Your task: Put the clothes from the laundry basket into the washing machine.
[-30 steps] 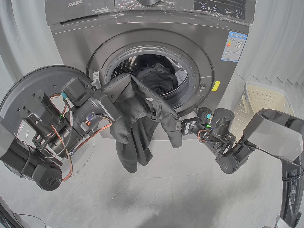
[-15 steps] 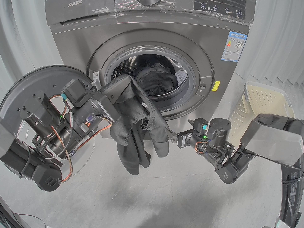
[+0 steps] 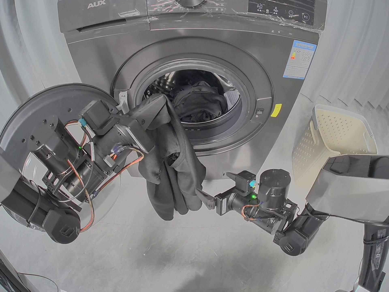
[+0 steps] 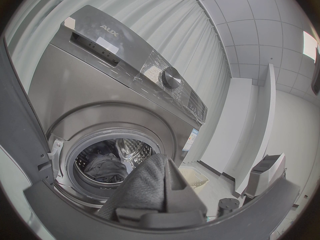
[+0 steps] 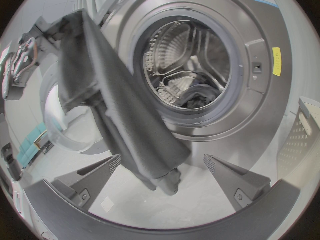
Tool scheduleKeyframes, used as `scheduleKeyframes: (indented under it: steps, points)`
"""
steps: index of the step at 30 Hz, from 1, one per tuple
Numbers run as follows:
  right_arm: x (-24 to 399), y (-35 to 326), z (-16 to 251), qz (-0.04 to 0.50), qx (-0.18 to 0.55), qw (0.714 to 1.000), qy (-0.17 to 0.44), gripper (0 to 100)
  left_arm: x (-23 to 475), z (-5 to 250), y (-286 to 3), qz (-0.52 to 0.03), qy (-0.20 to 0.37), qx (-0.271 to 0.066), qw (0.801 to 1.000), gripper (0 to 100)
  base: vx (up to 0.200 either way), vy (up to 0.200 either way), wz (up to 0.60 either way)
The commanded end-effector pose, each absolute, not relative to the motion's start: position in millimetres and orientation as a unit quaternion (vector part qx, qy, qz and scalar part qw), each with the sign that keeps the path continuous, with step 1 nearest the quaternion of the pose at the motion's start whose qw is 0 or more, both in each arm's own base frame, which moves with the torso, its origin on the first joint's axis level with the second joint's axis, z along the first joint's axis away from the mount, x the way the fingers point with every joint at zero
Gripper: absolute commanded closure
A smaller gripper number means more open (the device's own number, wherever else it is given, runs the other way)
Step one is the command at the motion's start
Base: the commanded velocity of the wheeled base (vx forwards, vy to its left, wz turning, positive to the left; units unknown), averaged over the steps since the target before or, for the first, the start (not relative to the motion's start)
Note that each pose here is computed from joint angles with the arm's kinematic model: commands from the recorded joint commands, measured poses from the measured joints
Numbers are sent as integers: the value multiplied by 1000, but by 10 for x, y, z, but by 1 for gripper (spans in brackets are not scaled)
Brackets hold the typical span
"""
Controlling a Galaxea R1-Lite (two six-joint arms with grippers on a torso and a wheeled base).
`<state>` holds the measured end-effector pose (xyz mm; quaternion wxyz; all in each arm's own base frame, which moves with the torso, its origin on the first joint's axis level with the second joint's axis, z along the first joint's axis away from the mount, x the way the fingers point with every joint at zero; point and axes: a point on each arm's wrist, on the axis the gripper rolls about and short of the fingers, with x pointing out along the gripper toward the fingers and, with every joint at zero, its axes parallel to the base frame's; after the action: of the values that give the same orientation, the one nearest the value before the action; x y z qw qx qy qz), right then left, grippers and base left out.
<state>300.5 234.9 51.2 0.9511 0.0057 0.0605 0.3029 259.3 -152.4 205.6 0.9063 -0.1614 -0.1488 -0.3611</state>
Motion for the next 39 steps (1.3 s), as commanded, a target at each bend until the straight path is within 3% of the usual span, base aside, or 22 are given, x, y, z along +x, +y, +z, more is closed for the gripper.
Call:
scheduleKeyframes:
  steps: [1,7,15,31,39]
  points:
    - [2690,2419,627,340,4,938,66,0,2606,2044,-1529,-361,-147,-161,907,100,0,0,0]
    - [2376,2677,672,416,7,907,65,0,2616,2049,-1534,-360,-149,-162,907,100,0,0,0]
    - [2466,3014,669,449,23,892,37,0,2621,2048,-1535,-357,-149,-163,908,100,0,0,0]
    - [2772,3364,420,448,43,893,18,0,2618,2048,-1533,-356,-148,-163,908,100,0,0,0]
    - [3161,3040,410,390,40,920,8,0,2631,2057,-1498,-351,-151,-162,910,100,0,0,0]
